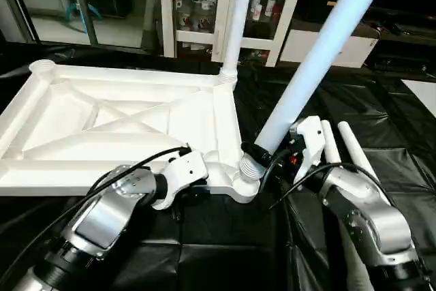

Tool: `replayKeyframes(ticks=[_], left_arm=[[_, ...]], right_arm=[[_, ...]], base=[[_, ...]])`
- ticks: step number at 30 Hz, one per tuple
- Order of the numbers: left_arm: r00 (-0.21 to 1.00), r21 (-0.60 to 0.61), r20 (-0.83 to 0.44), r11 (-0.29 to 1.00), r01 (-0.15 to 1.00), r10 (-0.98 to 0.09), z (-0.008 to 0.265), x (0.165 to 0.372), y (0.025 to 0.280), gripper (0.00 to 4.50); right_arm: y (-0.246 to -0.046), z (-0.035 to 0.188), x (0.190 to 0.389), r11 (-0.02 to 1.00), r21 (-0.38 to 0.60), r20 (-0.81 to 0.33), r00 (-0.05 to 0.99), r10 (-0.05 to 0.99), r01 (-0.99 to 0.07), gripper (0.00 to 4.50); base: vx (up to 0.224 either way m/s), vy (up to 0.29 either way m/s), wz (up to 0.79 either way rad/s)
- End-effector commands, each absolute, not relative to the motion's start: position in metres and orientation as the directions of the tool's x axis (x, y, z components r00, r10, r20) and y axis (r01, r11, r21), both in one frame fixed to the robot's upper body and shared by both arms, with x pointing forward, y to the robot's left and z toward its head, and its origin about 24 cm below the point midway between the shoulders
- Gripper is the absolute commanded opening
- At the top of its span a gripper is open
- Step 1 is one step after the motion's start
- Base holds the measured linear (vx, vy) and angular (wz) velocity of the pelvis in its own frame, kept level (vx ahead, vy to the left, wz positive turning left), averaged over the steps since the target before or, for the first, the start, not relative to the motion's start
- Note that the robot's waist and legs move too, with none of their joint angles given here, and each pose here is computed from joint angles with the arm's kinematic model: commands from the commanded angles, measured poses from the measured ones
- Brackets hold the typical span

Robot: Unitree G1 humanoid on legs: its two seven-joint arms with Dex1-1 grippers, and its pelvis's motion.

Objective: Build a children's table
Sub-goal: Insert table leg to table base

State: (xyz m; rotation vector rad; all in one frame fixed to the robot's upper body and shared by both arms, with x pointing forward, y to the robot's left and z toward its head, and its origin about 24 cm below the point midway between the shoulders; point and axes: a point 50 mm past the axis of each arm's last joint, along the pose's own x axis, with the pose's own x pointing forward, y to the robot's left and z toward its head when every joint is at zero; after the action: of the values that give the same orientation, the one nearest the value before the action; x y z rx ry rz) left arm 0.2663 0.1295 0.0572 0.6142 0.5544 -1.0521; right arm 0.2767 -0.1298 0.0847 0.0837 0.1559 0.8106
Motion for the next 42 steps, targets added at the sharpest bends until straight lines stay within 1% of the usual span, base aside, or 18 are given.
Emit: replayKeyframes(ticks=[1, 9, 12, 14, 16, 18, 19, 20, 21, 22, 23, 24, 25, 29, 30, 31, 37, 42], left_arm=[[0.442, 0.247, -0.756, 0.415, 0.876, -0.483, 0.049, 0.269, 0.145, 0.77], [0.526, 0.357, -0.822, 0.522, 0.774, -0.218, 0.049, 0.270, 0.196, 0.72], [0.527, 0.362, -0.827, 0.532, 0.765, -0.194, 0.048, 0.268, 0.204, 0.61], [0.518, 0.368, -0.844, 0.555, 0.746, -0.136, 0.049, 0.260, 0.219, 0.54], [0.518, 0.381, -0.848, 0.553, 0.740, -0.108, 0.050, 0.257, 0.224, 0.48], [0.517, 0.371, -0.848, 0.567, 0.736, -0.116, 0.051, 0.255, 0.227, 0.43], [0.519, 0.336, -0.835, 0.575, 0.745, -0.184, 0.052, 0.253, 0.221, 0.42], [0.519, 0.336, -0.835, 0.575, 0.745, -0.184, 0.052, 0.253, 0.221, 0.39], [0.518, 0.311, -0.822, 0.577, 0.755, -0.236, 0.053, 0.252, 0.215, 0.39], [0.512, 0.249, -0.765, 0.554, 0.795, -0.392, 0.057, 0.252, 0.195, 0.34], [0.505, 0.250, -0.733, 0.511, 0.823, -0.455, 0.059, 0.252, 0.187, 0.31], [0.472, 0.237, -0.674, 0.439, 0.867, -0.569, 0.062, 0.250, 0.173, 0.31], [0.462, 0.231, -0.649, 0.421, 0.877, -0.605, 0.063, 0.249, 0.169, 0.21], [0.439, 0.255, -0.624, 0.362, 0.897, -0.647, 0.063, 0.248, 0.160, 0.03], [0.400, 0.253, -0.606, 0.310, 0.916, -0.688, 0.063, 0.245, 0.152, 0.03], [0.390, 0.245, -0.596, 0.303, 0.921, -0.702, 0.062, 0.245, 0.149, 0.03], [0.373, 0.297, -0.618, 0.234, 0.926, -0.692, 0.054, 0.250, 0.144, 0.03], [0.339, 0.292, -0.620, 0.193, 0.937, -0.707, 0.054, 0.253, 0.140, 0.03]], right_arm=[[-0.136, 0.087, 0.280, 0.693, 0.140, -0.109, 0.684, 0.721, -0.708, 1.86], [-0.130, 0.088, 0.280, 0.680, 0.150, -0.106, 0.672, 0.733, -0.718, 1.86], [-0.129, 0.088, 0.279, 0.678, 0.152, -0.106, 0.670, 0.735, -0.719, 1.86], [-0.130, 0.088, 0.279, 0.678, 0.155, -0.106, 0.670, 0.735, -0.719, 1.86], [-0.130, 0.089, 0.279, 0.678, 0.155, -0.106, 0.671, 0.734, -0.718, 1.86], [-0.131, 0.089, 0.279, 0.679, 0.155, -0.103, 0.671, 0.734, -0.718, 1.86], [-0.131, 0.090, 0.280, 0.679, 0.156, -0.100, 0.672, 0.734, -0.718, 1.86], [-0.131, 0.090, 0.280, 0.679, 0.156, -0.100, 0.672, 0.734, -0.718, 1.86], [-0.132, 0.090, 0.280, 0.679, 0.157, -0.099, 0.672, 0.734, -0.718, 1.86], [-0.131, 0.090, 0.280, 0.677, 0.158, -0.097, 0.671, 0.735, -0.719, 1.86], [-0.131, 0.091, 0.280, 0.676, 0.158, -0.096, 0.670, 0.736, -0.720, 1.86], [-0.132, 0.091, 0.281, 0.675, 0.159, -0.093, 0.670, 0.737, -0.720, 1.86], [-0.132, 0.091, 0.281, 0.675, 0.160, -0.092, 0.670, 0.737, -0.720, 1.86], [-0.132, 0.092, 0.282, 0.673, 0.160, -0.092, 0.668, 0.738, -0.722, 1.86], [-0.132, 0.092, 0.281, 0.669, 0.160, -0.092, 0.664, 0.742, -0.726, 1.86], [-0.132, 0.092, 0.281, 0.662, 0.160, -0.092, 0.657, 0.748, -0.732, 1.86], [-0.131, 0.093, 0.277, 0.620, 0.170, -0.087, 0.615, 0.784, -0.766, 1.86], [-0.130, 0.094, 0.276, 0.582, 0.176, -0.090, 0.576, 0.812, -0.794, 1.86]], base=[[0.000, 0.000, 0.00], [0.000, 0.000, 0.00], [-0.012, -0.002, -0.23], [0.000, 0.000, 0.00], [0.000, 0.000, 0.00], [0.000, 0.000, 0.00], [0.000, 0.000, 0.00], [0.000, 0.000, 0.00], [0.000, 0.000, 0.00], [0.000, 0.000, 0.00], [0.000, 0.000, 0.00], [0.000, 0.000, 0.00], [0.000, 0.000, 0.00], [0.000, 0.000, 0.00], [0.000, 0.000, 0.00], [0.000, 0.000, 0.00], [0.000, 0.000, 0.00], [0.000, 0.000, 0.00]])
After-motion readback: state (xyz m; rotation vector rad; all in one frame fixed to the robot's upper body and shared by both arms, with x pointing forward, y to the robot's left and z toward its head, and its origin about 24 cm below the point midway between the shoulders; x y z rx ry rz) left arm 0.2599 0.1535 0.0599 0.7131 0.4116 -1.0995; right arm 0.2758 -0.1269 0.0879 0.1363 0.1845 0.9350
